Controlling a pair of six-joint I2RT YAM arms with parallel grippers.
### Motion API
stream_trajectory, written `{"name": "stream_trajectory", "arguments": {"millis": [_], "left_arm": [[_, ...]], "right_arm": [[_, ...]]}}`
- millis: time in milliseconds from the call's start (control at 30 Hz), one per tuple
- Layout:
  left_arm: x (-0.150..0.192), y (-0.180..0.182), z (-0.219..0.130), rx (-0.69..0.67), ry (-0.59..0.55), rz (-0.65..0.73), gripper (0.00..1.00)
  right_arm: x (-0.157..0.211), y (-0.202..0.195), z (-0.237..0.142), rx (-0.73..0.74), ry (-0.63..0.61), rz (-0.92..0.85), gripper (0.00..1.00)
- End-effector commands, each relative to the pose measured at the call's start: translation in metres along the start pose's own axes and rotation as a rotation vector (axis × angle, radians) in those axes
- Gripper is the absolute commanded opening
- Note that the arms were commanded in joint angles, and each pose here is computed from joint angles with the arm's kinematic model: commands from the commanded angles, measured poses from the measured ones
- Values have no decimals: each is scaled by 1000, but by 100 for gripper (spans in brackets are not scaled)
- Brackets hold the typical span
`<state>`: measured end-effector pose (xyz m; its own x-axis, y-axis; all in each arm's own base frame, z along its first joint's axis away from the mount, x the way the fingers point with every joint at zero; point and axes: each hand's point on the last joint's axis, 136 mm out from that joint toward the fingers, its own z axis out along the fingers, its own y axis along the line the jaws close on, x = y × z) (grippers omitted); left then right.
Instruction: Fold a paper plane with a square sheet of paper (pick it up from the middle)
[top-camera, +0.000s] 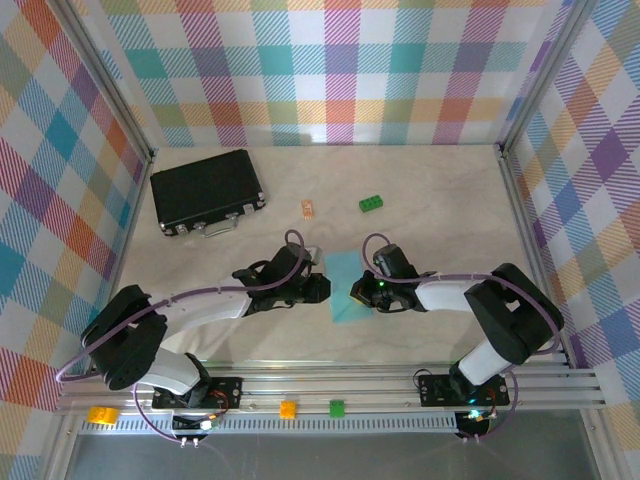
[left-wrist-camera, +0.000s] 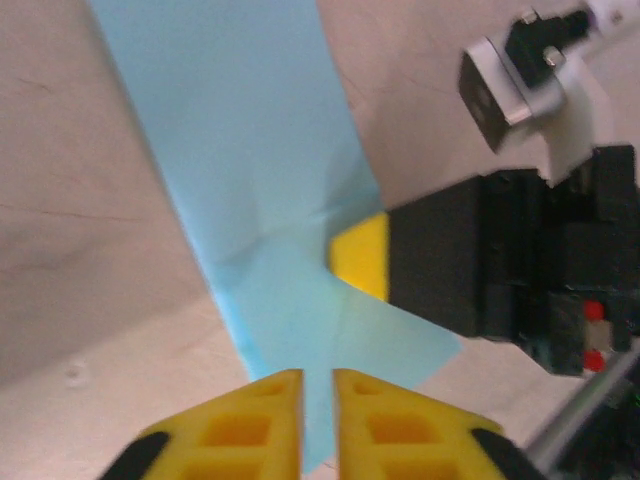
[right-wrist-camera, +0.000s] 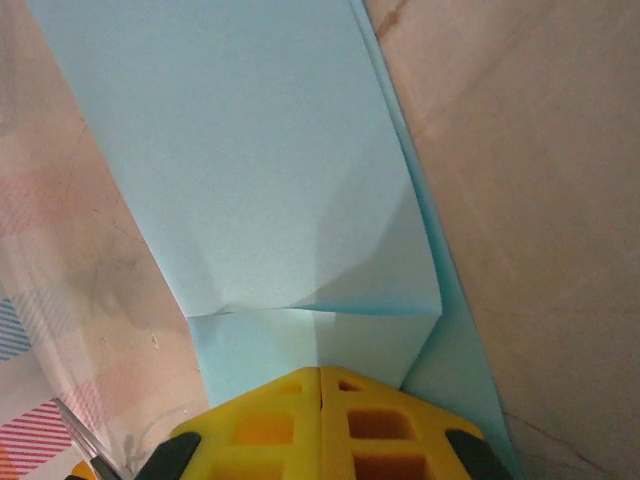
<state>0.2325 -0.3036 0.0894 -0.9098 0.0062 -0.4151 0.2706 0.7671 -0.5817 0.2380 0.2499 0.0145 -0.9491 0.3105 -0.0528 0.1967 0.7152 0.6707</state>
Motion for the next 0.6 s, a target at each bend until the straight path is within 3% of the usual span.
{"name": "stream_trajectory", "arguments": {"millis": [0,233,567], "left_arm": [[8,-31,12,184,92,-44,9],[27,-39,45,264,257,-84,2],[37,-30,64,245,335,-87,3]], "right_arm": [[18,-46,3,163,39,68,0],[18,-42,3,154,46,49,0],[19,-42,3,159,54,37,0]]}}
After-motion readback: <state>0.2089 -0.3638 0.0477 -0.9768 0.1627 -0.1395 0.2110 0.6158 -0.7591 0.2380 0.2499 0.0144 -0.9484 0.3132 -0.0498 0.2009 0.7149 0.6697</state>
